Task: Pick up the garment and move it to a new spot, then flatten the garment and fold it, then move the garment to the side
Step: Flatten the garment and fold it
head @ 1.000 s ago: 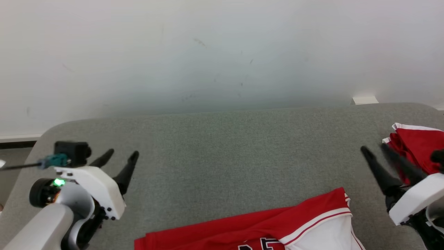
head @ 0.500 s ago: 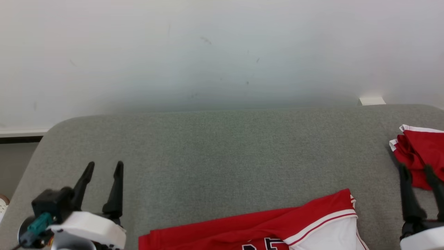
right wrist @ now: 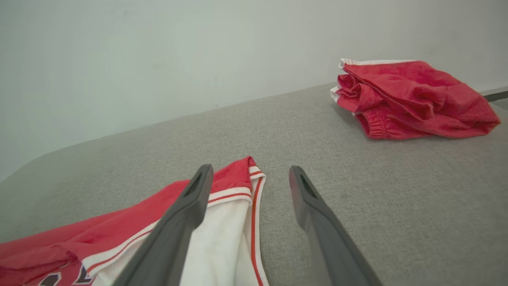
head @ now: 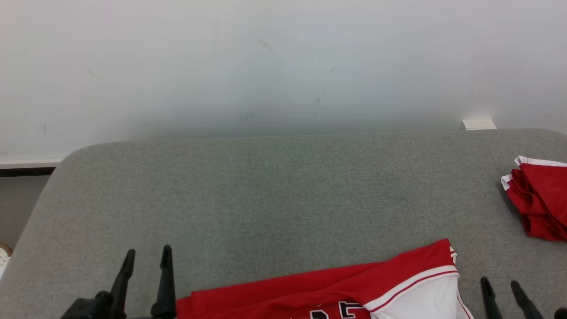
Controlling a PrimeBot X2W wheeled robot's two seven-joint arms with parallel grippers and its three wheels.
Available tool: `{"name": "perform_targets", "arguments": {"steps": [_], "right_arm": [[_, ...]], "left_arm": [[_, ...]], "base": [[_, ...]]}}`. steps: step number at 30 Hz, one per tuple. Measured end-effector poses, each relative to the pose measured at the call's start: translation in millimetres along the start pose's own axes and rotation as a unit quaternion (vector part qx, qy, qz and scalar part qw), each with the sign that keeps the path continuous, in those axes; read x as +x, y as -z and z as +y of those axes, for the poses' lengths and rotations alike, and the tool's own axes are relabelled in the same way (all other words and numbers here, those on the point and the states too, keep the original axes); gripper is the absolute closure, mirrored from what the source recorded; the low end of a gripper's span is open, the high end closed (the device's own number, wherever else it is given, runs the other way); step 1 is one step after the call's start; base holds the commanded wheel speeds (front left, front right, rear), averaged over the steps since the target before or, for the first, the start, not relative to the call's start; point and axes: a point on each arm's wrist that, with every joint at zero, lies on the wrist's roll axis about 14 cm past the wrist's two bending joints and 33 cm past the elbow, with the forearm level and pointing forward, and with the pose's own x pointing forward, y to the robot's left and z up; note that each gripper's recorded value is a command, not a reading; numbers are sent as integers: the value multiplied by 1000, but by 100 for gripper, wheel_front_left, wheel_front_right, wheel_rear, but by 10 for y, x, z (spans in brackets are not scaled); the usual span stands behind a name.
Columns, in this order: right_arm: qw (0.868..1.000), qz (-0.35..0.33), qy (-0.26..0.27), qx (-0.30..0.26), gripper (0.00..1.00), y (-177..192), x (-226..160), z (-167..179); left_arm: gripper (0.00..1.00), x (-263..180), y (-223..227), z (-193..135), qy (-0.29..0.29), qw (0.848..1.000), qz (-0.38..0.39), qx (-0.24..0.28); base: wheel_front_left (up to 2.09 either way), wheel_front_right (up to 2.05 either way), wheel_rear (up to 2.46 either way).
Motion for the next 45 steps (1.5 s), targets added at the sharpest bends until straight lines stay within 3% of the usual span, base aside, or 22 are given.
{"name": "perform_targets", "arguments": {"steps": [9,13,26,27,30,37,45], "right_arm": [[992,122,11,-4,0,573,6,-53],[981,196,0,-3,0,844,32,26],[949,314,2,-10,0,1186,156,90],[949,317,0,-7,2,1191,164,113],[948,318,-10,-6,100,1174,195,177],[957,290,-21,-3,100,1016,283,215],[972,231,21,-28,100,487,396,-237]], "left_arm": [[0,-37,198,-104,18,1000,15,-13],[0,-29,240,-102,23,999,18,-13],[0,-113,348,-80,24,999,30,-11],[0,-120,350,-75,24,999,31,-12],[0,-139,365,-58,22,999,33,-11],[0,-154,386,-48,19,999,35,-11],[0,-129,345,-55,20,999,27,-12]], "base": [[0,0,0],[0,0,0],[0,0,0],[0,0,0],[0,0,0],[0,0,0],[0,0,0]]}}
